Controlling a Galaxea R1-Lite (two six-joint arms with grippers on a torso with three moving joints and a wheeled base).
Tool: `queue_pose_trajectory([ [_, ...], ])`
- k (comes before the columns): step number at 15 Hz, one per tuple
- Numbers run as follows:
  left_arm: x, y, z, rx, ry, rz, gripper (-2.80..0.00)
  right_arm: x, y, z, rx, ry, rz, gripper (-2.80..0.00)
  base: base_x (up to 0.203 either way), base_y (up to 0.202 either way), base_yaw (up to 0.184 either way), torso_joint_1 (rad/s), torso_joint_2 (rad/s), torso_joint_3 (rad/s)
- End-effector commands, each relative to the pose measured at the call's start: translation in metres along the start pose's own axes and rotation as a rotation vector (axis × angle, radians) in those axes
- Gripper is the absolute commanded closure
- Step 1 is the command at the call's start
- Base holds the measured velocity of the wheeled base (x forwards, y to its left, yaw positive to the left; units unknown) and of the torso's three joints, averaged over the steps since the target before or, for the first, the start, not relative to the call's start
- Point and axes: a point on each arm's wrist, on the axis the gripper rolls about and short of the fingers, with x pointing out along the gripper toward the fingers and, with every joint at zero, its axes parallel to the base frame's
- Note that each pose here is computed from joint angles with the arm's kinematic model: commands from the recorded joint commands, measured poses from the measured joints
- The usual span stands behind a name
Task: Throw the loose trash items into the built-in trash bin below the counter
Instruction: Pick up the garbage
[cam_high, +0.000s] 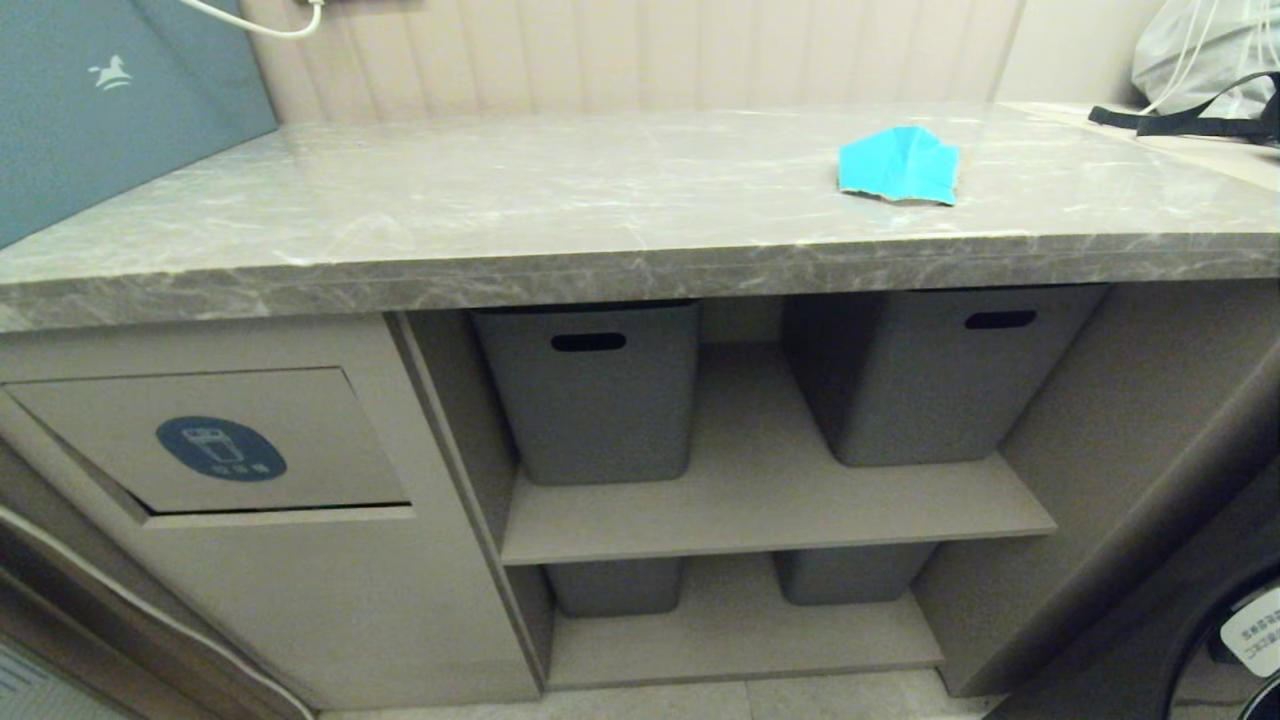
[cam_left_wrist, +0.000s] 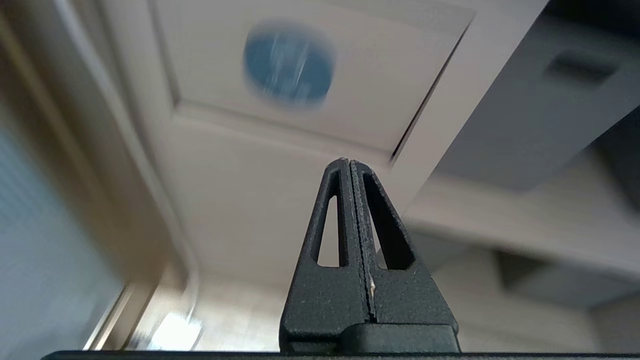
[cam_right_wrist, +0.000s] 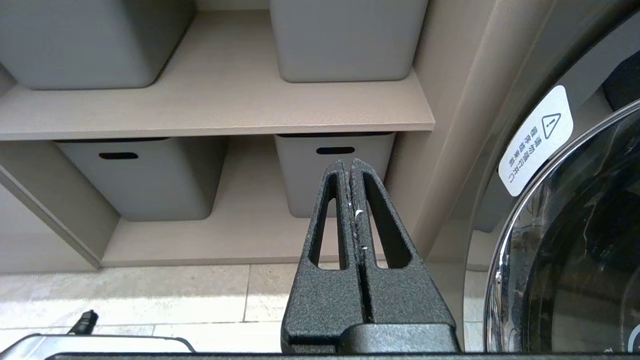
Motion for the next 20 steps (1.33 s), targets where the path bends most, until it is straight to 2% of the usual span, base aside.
queue_pose_trajectory([
  [1, 0.008, -0.006, 0.022, -0.008, -0.02, -0.012, 0.0, 0.0, 0.0, 0.0, -0.001, -0.002, 0.0, 0.0, 0.0, 0.0, 0.0, 0.0, 0.0, 0.0],
  [5, 0.018, -0.02, 0.085, -0.044, -0.145, -0.045, 0.0, 0.0, 0.0, 0.0, 0.0, -0.002, 0.0, 0.0, 0.0, 0.0, 0.0, 0.0, 0.0, 0.0],
  [7, 0.027, -0.025, 0.105, -0.046, -0.187, -0.045, 0.0, 0.0, 0.0, 0.0, -0.002, -0.002, 0.0, 0.0, 0.0, 0.0, 0.0, 0.0, 0.0, 0.0],
  [10, 0.05, -0.034, 0.137, 0.004, -0.334, -0.035, 0.0, 0.0, 0.0, 0.0, 0.0, -0.002, 0.001, 0.0, 0.0, 0.0, 0.0, 0.0, 0.0, 0.0],
  [13, 0.053, -0.038, 0.16, 0.043, -0.413, -0.034, 0.0, 0.0, 0.0, 0.0, 0.0, -0.002, 0.0, 0.0, 0.0, 0.0, 0.0, 0.0, 0.0, 0.0],
  [14, 0.049, -0.039, 0.166, 0.046, -0.439, -0.036, 0.0, 0.0, 0.0, 0.0, -0.002, -0.002, 0.001, 0.0, 0.0, 0.0, 0.0, 0.0, 0.0, 0.0],
  [17, 0.027, -0.033, 0.155, 0.046, -0.451, -0.035, 0.0, 0.0, 0.0, 0.0, 0.0, -0.002, 0.0, 0.0, 0.0, 0.0, 0.0, 0.0, 0.0, 0.0],
  [20, 0.012, -0.03, 0.152, 0.044, -0.476, -0.039, 0.0, 0.0, 0.0, 0.0, -0.001, -0.002, 0.001, 0.0, 0.0, 0.0, 0.0, 0.0, 0.0, 0.0],
])
